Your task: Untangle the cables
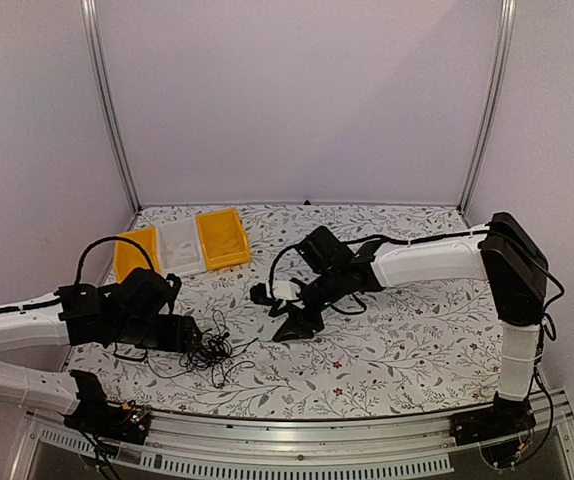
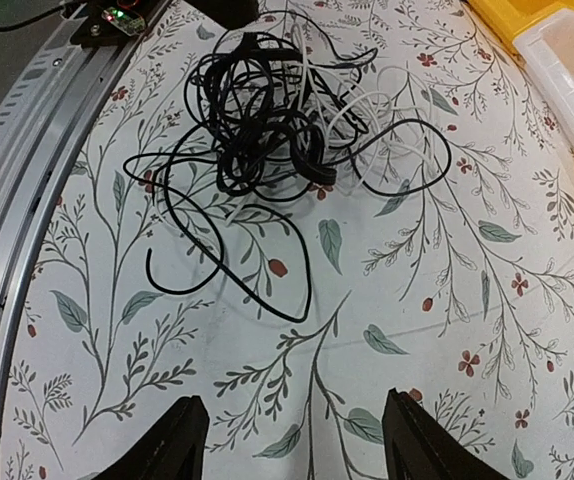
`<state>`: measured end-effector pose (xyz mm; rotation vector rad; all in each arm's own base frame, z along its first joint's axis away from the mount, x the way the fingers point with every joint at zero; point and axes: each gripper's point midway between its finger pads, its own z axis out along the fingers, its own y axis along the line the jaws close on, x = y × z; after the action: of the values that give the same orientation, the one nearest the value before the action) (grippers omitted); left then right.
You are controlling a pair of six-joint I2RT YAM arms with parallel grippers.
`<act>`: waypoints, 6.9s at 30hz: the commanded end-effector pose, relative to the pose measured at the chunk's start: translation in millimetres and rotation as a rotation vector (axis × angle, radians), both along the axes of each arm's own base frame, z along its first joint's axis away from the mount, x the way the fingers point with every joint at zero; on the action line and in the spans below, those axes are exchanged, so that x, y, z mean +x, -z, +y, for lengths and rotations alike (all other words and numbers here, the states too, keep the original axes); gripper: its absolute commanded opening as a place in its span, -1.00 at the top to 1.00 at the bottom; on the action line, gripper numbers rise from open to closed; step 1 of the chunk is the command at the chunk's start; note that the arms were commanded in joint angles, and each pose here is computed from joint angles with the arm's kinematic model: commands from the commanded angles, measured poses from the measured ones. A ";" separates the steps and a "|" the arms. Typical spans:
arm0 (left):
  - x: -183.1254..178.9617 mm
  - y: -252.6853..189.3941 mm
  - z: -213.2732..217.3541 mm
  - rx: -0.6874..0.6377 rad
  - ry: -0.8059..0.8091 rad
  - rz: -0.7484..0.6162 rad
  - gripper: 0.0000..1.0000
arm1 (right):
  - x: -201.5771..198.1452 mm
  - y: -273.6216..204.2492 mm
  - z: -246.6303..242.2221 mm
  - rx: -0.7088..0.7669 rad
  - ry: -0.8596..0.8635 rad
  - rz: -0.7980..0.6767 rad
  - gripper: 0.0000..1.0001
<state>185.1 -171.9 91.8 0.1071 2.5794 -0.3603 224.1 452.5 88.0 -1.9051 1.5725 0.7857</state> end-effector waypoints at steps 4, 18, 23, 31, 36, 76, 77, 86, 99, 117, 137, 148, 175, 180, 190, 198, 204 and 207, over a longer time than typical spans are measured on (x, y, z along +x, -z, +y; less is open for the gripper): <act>10.8 -17.5 -9.4 -0.137 -0.004 -0.080 -0.44 | 3.9 15.9 32.5 0.009 -0.048 -0.083 -0.28; 17.3 -29.3 -48.9 -0.231 0.182 -0.165 -0.36 | -9.5 30.4 56.2 0.026 -0.102 -0.006 0.13; 2.8 -36.4 -66.2 -0.264 0.304 -0.309 -0.33 | -26.6 26.2 55.0 0.046 -0.167 0.052 0.61; -19.9 -30.8 -71.1 -0.261 0.377 -0.455 -0.36 | -31.6 4.3 57.1 0.078 -0.145 0.118 1.00; -23.8 -27.7 -79.4 -0.268 0.426 -0.553 -0.36 | -34.7 -11.3 54.5 0.086 -0.125 0.159 1.00; 37.0 105.3 -51.0 0.089 0.219 -0.354 0.76 | 24.0 -458.6 -122.2 0.632 0.056 -0.428 1.00; 36.7 104.4 -51.5 0.085 0.219 -0.353 0.74 | 27.2 -460.8 -128.6 0.632 0.071 -0.440 1.00; 39.2 101.2 -51.2 0.091 0.204 -0.356 0.54 | 46.3 -470.6 -161.0 0.671 0.142 -0.409 1.00; 39.7 41.6 -99.5 0.052 0.318 -0.477 0.10 | 95.3 -387.2 -171.6 0.507 0.296 -0.371 1.00; 22.1 -141.8 -151.1 -0.263 0.494 -0.912 -0.23 | 51.3 -277.6 -113.1 0.330 0.131 -0.203 1.00; 31.0 -175.5 -196.5 -0.523 0.665 -0.982 0.11 | 6.3 -284.4 -78.6 0.332 -0.018 -0.176 1.00; 49.4 -165.1 -212.5 -0.520 0.669 -0.949 0.55 | 6.5 -281.2 -79.4 0.323 -0.015 -0.179 1.00; 111.3 -246.2 -67.7 -0.257 0.322 -0.920 1.00 | 50.4 -165.4 -119.9 0.118 0.215 -0.191 0.27; 120.6 -252.6 -26.9 -0.108 0.197 -0.846 1.00 | 51.1 -135.8 -134.4 0.082 0.250 -0.158 0.21; 128.8 -262.4 41.0 0.080 -0.004 -0.781 1.00 | 70.6 -73.2 -185.8 0.075 0.434 -0.129 0.21; 148.1 -251.5 60.0 0.107 -0.077 -0.743 1.00 | 84.8 22.7 -209.0 -0.229 0.452 -0.176 0.27; 166.7 -249.4 84.5 0.161 -0.131 -0.757 1.00 | 72.9 59.0 -203.7 -0.350 0.382 -0.197 0.27; 177.3 -249.8 100.7 0.191 -0.159 -0.757 1.00 | 65.6 62.7 -197.3 -0.353 0.357 -0.186 0.23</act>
<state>349.1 -89.7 328.3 0.1091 1.8874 -0.0454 288.8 248.5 23.5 -1.7474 1.9955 0.2340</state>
